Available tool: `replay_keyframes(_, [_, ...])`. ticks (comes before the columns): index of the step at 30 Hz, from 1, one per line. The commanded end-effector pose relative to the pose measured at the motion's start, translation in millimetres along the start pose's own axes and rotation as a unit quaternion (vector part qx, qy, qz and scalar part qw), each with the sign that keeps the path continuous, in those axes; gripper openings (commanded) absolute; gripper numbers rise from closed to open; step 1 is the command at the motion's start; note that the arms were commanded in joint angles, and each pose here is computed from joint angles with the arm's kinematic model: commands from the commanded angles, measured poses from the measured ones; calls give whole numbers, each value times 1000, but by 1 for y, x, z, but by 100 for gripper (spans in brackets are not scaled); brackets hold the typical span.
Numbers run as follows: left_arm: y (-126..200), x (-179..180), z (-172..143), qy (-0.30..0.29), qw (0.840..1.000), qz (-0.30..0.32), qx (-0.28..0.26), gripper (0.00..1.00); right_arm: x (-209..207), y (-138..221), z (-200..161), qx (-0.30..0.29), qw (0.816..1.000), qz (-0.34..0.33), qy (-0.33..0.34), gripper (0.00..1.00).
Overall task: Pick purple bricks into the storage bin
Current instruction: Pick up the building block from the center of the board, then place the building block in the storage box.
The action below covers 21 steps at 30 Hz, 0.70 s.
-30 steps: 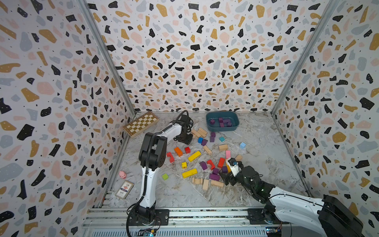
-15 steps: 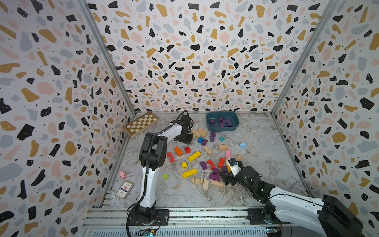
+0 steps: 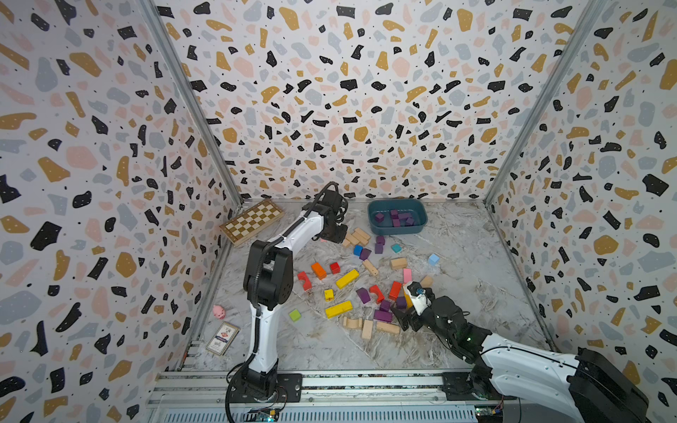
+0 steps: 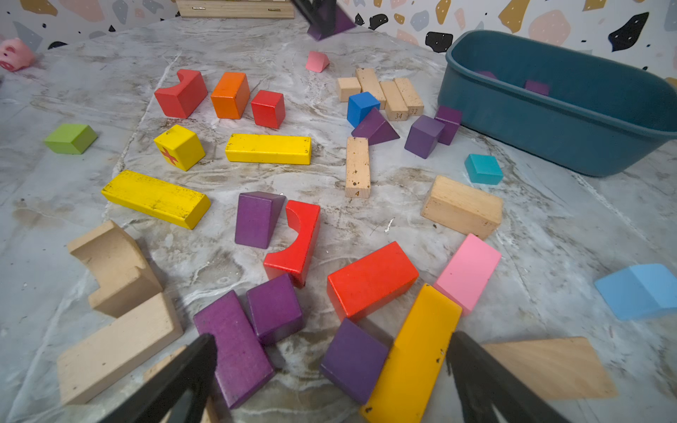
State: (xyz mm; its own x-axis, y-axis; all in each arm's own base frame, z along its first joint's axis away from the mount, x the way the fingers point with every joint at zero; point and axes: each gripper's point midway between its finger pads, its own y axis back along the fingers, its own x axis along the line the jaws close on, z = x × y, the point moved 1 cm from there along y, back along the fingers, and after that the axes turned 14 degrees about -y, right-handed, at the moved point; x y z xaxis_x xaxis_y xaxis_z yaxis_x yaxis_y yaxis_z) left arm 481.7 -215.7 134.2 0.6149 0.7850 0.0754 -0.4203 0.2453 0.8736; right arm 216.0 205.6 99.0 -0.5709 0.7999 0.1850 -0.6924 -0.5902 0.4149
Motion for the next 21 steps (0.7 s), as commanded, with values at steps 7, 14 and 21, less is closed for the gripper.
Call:
replay_keyframes(7, [2, -26, 68, -50, 997, -20, -47, 3, -12, 13, 25, -51, 998, -41, -23, 100])
replay_keyframes(14, [-25, -53, 102, -76, 992, -48, -92, 3, -26, 38, 35, -118, 990, -63, -55, 100])
replay_keyframes(21, [-49, -76, 126, -125, 983, -40, -131, 7, -27, 26, 30, -88, 993, -56, -54, 100])
